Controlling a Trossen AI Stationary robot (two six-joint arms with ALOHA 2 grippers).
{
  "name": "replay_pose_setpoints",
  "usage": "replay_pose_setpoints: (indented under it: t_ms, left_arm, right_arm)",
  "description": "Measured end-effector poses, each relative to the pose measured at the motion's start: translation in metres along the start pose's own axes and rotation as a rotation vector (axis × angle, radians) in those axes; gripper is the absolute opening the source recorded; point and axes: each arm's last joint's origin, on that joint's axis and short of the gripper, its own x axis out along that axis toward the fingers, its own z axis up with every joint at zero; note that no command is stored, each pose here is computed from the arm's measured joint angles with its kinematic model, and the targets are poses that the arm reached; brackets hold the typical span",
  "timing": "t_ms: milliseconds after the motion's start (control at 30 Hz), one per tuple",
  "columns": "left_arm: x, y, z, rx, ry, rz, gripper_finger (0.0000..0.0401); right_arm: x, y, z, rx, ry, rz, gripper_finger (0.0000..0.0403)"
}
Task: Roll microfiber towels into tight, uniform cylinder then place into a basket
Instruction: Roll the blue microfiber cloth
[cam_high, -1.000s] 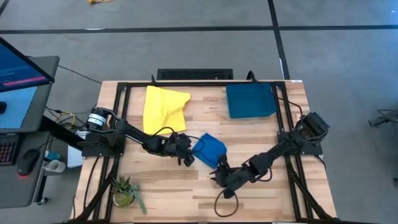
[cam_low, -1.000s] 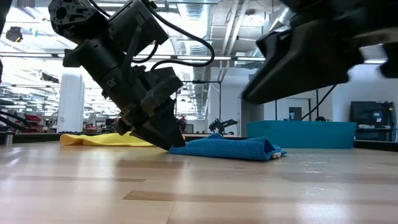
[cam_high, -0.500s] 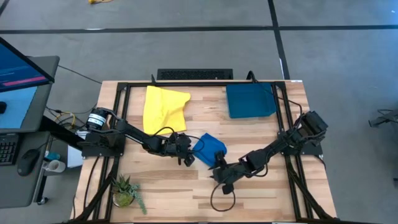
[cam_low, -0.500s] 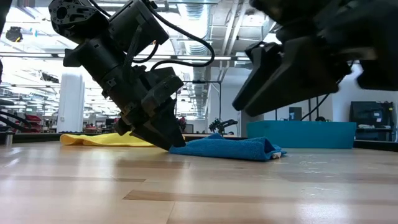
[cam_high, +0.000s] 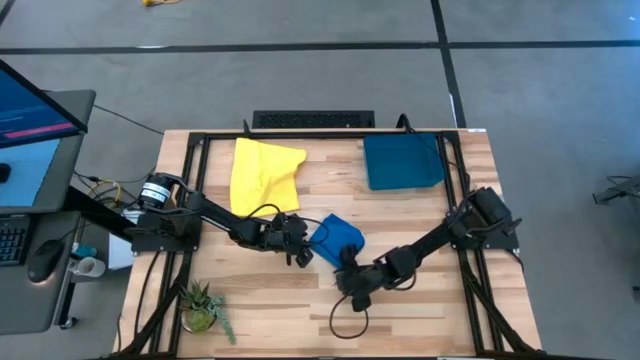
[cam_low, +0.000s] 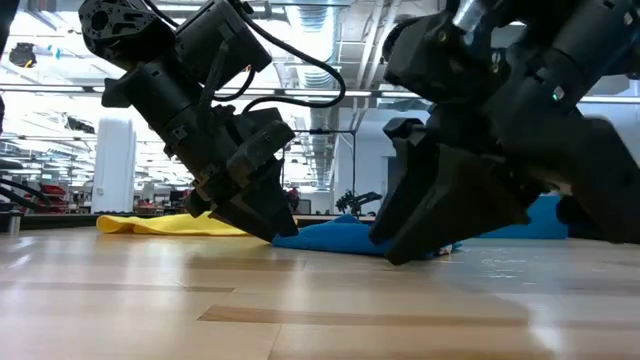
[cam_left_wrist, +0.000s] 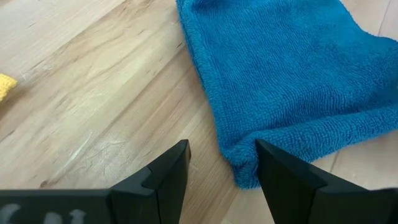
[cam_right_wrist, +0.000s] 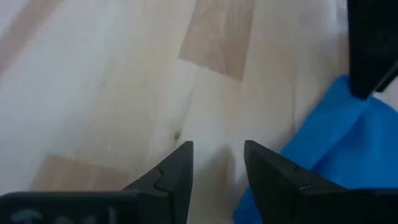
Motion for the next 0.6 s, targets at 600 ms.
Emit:
replay_pose_setpoints:
  t_ms: [600]
  left_arm:
    - [0.000, 0.000, 0.000, 0.015, 0.000, 0.000, 0.0178]
  right_arm:
    - [0.000, -0.022, -0.002, 0.180, 0.117, -0.076, 0.0142]
